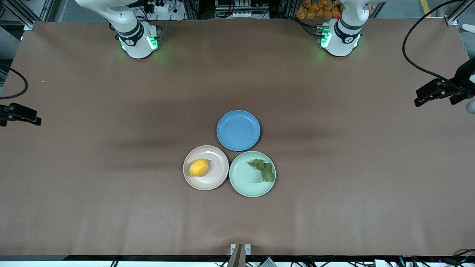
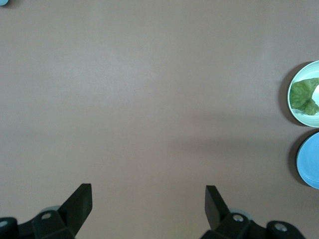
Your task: Place lemon and lettuce in plates
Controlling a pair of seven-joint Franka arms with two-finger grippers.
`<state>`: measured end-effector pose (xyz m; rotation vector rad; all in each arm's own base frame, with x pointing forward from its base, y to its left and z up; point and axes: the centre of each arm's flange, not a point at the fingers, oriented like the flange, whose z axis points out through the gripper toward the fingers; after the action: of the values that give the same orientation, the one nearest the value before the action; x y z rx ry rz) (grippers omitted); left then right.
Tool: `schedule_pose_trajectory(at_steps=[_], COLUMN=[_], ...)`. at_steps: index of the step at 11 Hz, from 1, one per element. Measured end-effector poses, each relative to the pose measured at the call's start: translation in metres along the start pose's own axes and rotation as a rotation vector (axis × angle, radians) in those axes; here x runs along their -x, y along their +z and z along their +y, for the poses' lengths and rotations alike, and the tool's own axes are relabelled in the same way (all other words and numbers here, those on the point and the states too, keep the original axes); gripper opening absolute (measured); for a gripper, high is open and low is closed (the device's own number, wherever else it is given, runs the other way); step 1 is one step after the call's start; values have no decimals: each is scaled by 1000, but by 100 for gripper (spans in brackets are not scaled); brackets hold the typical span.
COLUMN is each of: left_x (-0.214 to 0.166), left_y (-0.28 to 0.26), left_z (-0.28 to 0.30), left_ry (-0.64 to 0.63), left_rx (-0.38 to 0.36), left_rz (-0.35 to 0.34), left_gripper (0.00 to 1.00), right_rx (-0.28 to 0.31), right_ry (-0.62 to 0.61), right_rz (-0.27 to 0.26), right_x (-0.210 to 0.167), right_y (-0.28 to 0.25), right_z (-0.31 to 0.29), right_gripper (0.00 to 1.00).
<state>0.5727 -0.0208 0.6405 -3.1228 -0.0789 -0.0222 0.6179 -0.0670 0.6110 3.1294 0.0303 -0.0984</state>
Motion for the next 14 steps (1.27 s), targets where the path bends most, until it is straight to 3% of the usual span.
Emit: schedule_pose_trajectory(at_steps=[4, 8, 14], left_x=[0, 0, -1], left_y=[1, 1, 1], left_z=[6, 5, 3], left_ry=[10, 9, 6], left_rx=[1, 1, 1], left_rz=[-1, -2, -1], left_gripper=[100, 100, 100], right_rx=[-10, -9, -33], right_ry=[-2, -2, 16], right_rz=[-36, -38, 5], right_x=[15, 26, 49], right_y=[-9, -18, -13], right_z=[4, 6, 14], right_gripper=[100, 100, 100])
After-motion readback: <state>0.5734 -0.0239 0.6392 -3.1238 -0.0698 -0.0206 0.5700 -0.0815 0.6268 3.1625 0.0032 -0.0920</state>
